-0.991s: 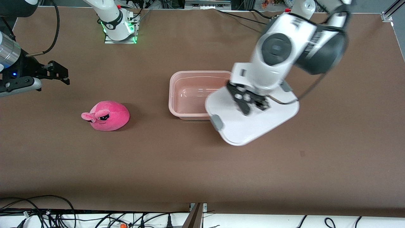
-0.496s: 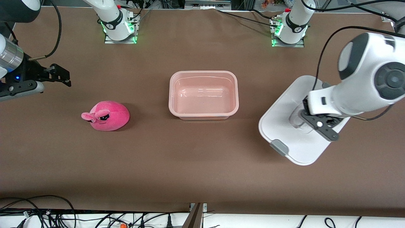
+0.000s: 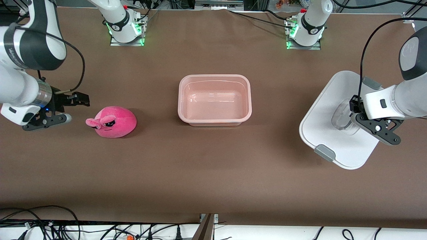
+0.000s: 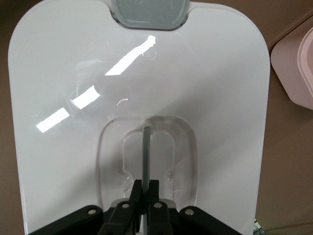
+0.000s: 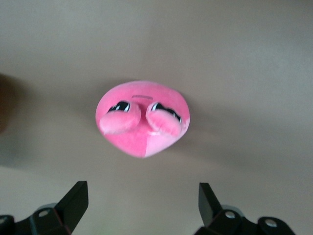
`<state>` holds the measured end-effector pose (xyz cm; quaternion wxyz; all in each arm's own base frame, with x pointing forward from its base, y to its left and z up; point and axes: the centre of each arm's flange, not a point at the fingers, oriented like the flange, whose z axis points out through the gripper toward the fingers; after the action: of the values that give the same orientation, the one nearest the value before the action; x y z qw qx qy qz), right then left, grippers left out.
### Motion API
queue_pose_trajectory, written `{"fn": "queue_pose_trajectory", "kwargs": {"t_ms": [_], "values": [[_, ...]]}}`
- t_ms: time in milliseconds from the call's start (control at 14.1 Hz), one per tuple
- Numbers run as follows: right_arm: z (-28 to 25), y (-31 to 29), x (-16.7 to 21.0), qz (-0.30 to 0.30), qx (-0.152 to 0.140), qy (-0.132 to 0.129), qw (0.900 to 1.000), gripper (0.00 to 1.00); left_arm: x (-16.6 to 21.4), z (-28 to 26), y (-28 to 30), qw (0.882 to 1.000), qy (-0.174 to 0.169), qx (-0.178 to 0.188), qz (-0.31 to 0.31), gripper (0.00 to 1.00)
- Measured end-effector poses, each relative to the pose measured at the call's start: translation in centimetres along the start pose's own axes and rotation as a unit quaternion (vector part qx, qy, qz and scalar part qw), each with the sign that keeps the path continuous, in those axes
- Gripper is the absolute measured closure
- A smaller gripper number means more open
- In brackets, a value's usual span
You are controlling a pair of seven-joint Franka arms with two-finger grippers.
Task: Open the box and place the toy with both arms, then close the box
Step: 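Lower the right gripper onto the pink plush toy and grasp it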
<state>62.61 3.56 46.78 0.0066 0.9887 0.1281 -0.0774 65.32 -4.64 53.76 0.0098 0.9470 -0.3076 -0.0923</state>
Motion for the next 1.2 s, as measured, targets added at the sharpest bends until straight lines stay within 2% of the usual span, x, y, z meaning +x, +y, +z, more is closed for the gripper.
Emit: {"fn": "queue_pose_trajectory", "kwargs": {"t_ms": [142, 354, 566, 1204], "values": [[2.7, 0.1, 0.6, 0.002, 0.002, 0.018, 1.000, 0.00, -0.9, 0.2, -1.3, 1.000, -0.002, -0.004, 0.017, 0.93], [7.5, -0.1, 0.6, 0.013, 0.021, 0.039, 0.999, 0.00, -2.6, 0.4, -3.9, 0.999, 0.001, -0.010, 0.033, 0.93], [10.4, -0.2, -0.2, 0.021, 0.029, 0.048, 0.998, 0.00, -2.4, 0.5, -3.5, 0.999, 0.001, -0.012, 0.039, 0.93], [10.5, -0.5, -2.3, 0.023, 0.031, 0.059, 0.998, 0.00, -2.0, 0.5, -3.0, 0.999, 0.005, -0.018, 0.044, 0.93]]}}
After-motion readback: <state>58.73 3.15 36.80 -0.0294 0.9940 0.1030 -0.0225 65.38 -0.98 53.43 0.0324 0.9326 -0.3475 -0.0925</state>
